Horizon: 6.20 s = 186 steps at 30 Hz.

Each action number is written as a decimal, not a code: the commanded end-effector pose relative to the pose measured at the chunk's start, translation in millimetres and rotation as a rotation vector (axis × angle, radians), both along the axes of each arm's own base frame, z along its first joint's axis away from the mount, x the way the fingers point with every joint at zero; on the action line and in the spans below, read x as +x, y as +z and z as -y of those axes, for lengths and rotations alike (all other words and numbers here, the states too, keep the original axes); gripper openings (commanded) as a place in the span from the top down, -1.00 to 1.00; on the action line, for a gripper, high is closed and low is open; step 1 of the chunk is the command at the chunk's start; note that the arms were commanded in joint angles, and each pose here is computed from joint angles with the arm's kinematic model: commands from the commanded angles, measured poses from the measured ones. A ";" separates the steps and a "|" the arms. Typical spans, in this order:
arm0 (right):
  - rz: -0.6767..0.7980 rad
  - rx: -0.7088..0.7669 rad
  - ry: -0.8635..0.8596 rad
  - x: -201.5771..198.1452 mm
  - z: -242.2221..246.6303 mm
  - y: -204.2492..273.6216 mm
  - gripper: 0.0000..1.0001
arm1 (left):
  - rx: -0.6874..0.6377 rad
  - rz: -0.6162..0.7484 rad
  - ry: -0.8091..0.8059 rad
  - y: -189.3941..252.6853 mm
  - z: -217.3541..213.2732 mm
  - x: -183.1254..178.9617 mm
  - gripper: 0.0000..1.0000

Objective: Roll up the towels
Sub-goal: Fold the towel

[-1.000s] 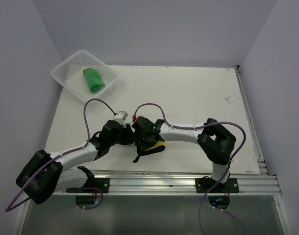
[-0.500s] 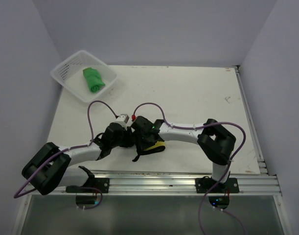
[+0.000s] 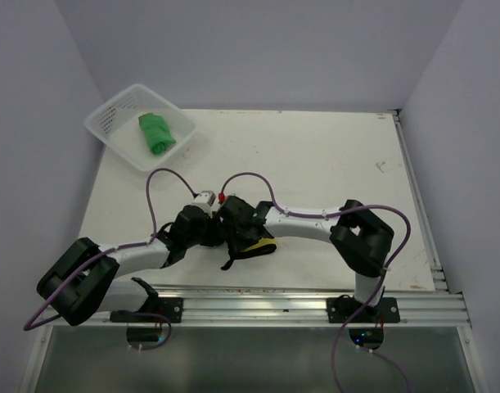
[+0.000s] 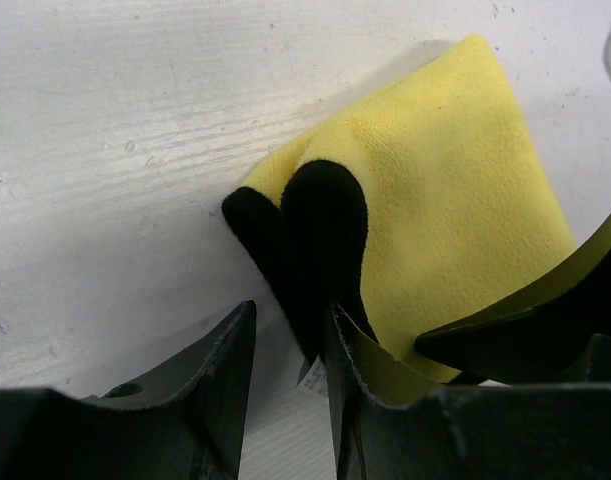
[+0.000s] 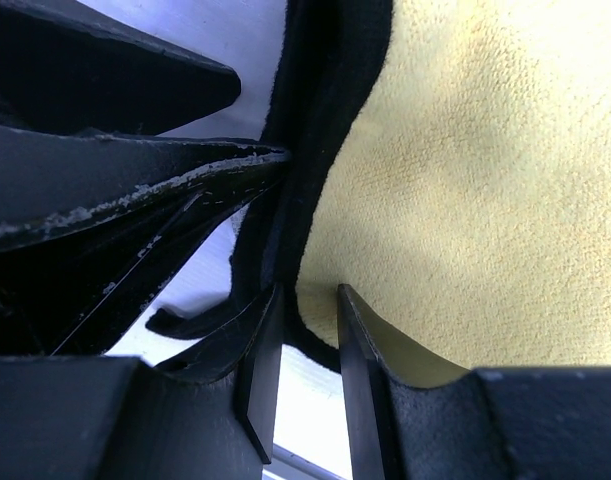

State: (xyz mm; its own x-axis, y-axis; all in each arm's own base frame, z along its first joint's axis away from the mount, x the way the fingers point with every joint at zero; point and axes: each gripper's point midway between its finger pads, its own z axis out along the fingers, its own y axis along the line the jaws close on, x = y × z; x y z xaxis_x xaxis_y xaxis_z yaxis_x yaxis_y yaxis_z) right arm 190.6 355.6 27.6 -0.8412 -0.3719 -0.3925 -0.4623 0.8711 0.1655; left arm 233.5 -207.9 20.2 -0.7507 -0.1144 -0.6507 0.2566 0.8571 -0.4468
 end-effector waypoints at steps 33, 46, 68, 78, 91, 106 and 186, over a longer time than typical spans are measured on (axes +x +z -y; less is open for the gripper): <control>0.068 0.003 0.003 5.9 -12.2 15.3 0.42 | 0.037 -0.017 0.015 -12.8 -9.1 -6.2 0.25; 0.103 -0.090 -0.009 3.8 0.7 -12.8 0.42 | 0.035 -0.032 0.028 -17.2 -10.2 -7.4 0.25; 0.187 -0.008 -0.042 13.6 -4.6 46.8 0.92 | 0.043 -0.044 0.033 -19.0 -11.0 -7.9 0.26; 0.150 0.023 -0.034 8.1 -12.9 44.5 0.94 | 0.037 -0.045 0.031 -18.3 -10.5 -8.9 0.26; 0.160 -0.027 -0.106 11.4 2.8 40.6 0.76 | 0.040 -0.050 0.030 -20.2 -10.8 -9.9 0.26; 0.113 0.103 -0.098 5.4 -16.0 49.4 1.00 | 0.033 -0.050 0.030 -19.7 -10.7 -10.9 0.26; 0.053 0.139 -0.326 -2.0 91.0 -16.1 1.00 | 0.034 0.103 -0.121 59.7 52.6 23.8 0.29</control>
